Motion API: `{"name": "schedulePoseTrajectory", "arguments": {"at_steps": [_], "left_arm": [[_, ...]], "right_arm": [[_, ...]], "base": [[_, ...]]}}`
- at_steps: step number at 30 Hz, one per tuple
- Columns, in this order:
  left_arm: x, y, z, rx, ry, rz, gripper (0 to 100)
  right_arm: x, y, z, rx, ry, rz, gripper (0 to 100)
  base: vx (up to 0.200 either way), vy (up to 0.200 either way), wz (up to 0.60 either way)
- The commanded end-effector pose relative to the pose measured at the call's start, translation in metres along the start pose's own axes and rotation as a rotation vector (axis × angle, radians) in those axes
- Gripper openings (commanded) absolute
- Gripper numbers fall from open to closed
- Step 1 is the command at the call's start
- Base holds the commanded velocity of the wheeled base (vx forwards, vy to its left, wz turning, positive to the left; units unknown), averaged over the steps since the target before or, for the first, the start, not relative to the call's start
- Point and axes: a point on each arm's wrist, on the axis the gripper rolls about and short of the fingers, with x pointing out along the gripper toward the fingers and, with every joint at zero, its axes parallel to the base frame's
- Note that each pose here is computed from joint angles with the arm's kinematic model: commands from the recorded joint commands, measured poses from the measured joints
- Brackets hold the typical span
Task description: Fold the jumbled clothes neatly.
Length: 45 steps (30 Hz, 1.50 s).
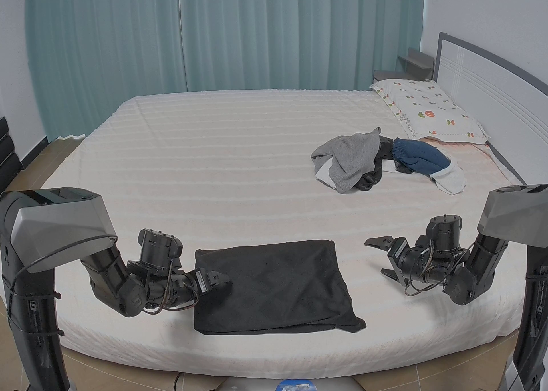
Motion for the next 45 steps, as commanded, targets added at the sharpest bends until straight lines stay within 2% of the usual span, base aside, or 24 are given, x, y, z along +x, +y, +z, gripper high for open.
{"name": "schedulePoseTrajectory", "arguments": {"at_steps": [1, 14, 15, 35, 45], "left_arm": [[0.004, 0.001, -0.003, 0.002, 0.001, -0.004, 100], [0.004, 0.004, -0.006, -0.030, -0.005, -0.009, 100], [0.004, 0.004, -0.006, -0.028, -0.008, -0.012, 0], [-0.001, 0.007, -0.008, -0.025, -0.058, -0.042, 0], [-0.002, 0.007, -0.005, -0.028, -0.068, -0.046, 0]], "right_arm": [[-0.003, 0.000, -0.003, 0.003, 0.009, -0.001, 100], [-0.009, 0.001, -0.005, -0.006, 0.017, 0.036, 100], [-0.009, 0.001, -0.005, -0.004, 0.019, 0.037, 100], [-0.013, 0.001, -0.005, -0.002, 0.018, 0.035, 100], [-0.013, -0.002, -0.008, 0.003, 0.050, 0.035, 100]], "base": [[0.000, 0.000, 0.00], [0.000, 0.000, 0.00], [0.000, 0.000, 0.00], [0.000, 0.000, 0.00], [0.000, 0.000, 0.00]]}}
